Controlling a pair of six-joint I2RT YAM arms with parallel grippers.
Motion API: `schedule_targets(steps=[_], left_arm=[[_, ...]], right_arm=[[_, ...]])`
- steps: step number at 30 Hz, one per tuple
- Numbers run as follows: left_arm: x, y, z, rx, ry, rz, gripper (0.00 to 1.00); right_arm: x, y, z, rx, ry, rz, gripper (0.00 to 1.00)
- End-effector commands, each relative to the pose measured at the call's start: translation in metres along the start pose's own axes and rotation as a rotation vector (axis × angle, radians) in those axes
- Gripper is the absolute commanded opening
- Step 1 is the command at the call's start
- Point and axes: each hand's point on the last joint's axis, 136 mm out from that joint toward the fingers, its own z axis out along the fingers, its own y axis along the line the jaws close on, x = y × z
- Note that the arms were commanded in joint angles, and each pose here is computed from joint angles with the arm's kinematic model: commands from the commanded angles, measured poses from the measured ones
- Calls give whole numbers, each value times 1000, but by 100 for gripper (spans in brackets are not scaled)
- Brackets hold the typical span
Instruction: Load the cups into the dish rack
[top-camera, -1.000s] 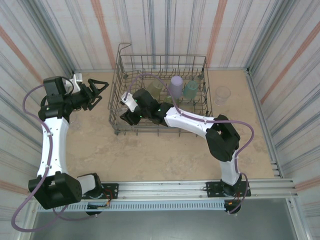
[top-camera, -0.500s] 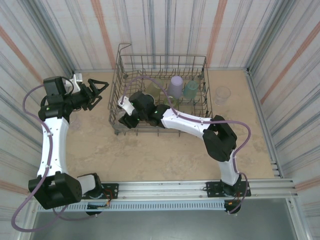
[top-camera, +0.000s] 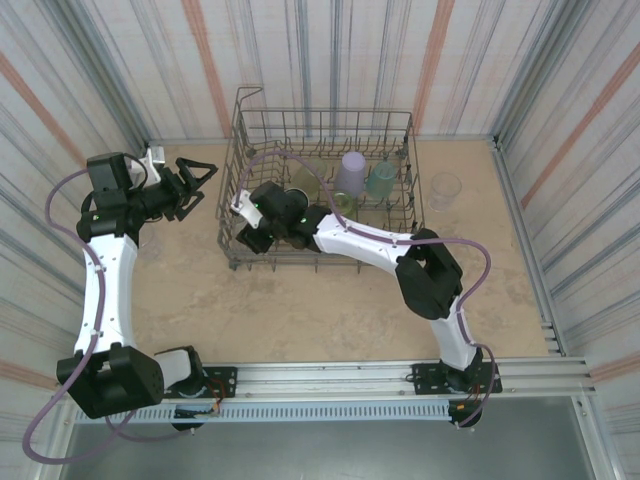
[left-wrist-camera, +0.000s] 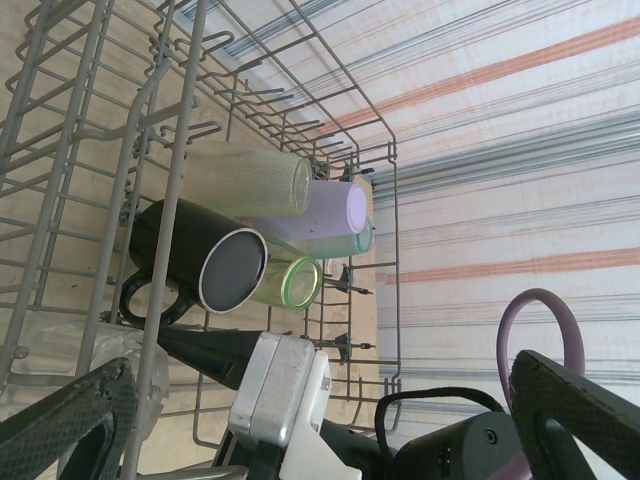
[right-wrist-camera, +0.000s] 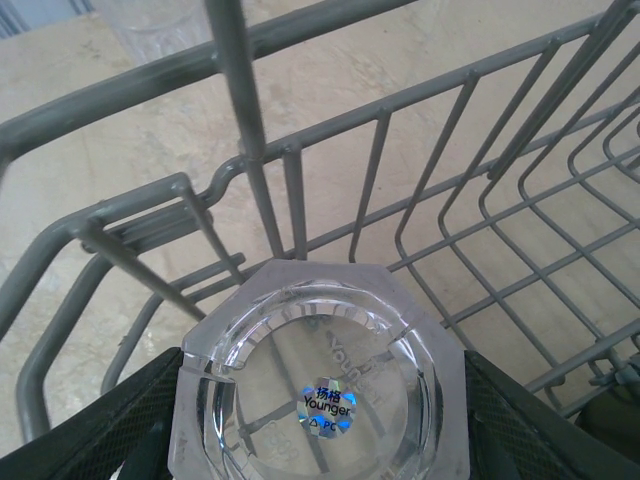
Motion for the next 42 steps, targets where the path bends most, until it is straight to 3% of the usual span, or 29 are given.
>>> schedule_targets(steps=[1,10,21,25,42], left_arm=[[-1,-4,-7,-1,-18,31,99],[-1,-3,-7,-2,-19,31,99],[-1,-2,-6,-1,-16,30,99],[0,-2,-7,-3,-15,29,99],[-2,-3,-11,7,-18,25,99]], right_arm=[[20,7,11,19,84,-45,59],[16,9,13,23,82,-27,78],[7,8,5,26,50,21,89],[3,3,-3,53,28,24,99],[-3,-19,-59,145,-57,59,99]])
